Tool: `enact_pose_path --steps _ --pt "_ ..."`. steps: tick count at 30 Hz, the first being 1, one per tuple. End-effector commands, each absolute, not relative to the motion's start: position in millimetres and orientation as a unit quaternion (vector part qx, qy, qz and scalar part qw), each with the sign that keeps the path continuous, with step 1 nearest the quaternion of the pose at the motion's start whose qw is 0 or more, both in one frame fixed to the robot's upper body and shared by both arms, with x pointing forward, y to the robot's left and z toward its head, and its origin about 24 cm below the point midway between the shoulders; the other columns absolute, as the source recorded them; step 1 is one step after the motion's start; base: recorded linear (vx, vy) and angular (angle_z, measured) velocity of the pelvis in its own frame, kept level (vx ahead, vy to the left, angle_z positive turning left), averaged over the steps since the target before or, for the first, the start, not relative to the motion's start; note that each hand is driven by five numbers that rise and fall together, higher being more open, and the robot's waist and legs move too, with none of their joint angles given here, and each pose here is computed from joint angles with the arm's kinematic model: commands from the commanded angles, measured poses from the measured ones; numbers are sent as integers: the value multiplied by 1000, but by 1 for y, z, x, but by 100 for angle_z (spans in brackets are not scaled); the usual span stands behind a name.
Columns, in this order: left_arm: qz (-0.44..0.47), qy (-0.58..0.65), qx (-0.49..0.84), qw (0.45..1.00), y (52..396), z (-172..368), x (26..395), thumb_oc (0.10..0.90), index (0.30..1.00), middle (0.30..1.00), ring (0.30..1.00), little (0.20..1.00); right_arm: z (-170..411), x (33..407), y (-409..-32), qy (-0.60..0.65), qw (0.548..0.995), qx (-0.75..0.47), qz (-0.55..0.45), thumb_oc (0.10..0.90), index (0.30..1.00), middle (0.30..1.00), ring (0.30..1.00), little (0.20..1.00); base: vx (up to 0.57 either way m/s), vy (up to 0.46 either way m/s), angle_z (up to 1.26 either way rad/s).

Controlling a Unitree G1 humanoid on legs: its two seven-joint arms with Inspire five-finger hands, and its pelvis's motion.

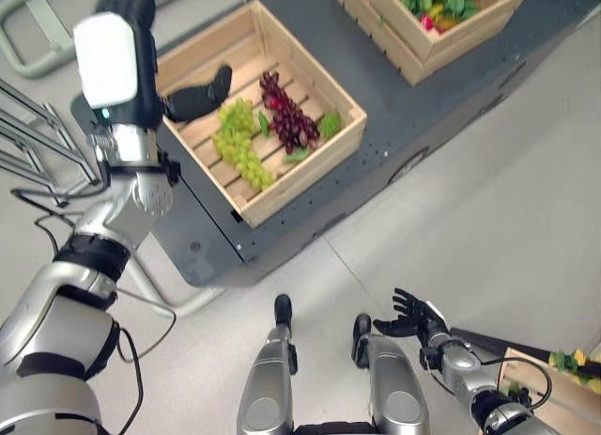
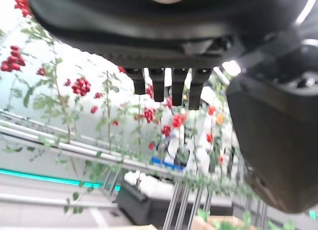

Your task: Pick up the fruits from the basket on one side to the basket on the other side

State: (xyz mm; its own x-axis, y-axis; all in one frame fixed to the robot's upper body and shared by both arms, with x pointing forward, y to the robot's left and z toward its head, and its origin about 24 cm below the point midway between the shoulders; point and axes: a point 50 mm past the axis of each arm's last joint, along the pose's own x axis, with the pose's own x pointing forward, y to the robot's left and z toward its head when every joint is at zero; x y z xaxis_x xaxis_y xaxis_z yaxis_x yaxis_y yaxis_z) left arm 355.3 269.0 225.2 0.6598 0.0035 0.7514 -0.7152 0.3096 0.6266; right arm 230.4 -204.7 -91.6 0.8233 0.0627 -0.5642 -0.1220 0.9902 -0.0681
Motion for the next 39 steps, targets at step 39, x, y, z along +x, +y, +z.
enact_pose_path --steps 39 --pt "208 -419 621 629 243 276 366 800 900 900 900 900 -63 260 -250 265 962 -57 1 800 900 900 900 900 97 -15 20"
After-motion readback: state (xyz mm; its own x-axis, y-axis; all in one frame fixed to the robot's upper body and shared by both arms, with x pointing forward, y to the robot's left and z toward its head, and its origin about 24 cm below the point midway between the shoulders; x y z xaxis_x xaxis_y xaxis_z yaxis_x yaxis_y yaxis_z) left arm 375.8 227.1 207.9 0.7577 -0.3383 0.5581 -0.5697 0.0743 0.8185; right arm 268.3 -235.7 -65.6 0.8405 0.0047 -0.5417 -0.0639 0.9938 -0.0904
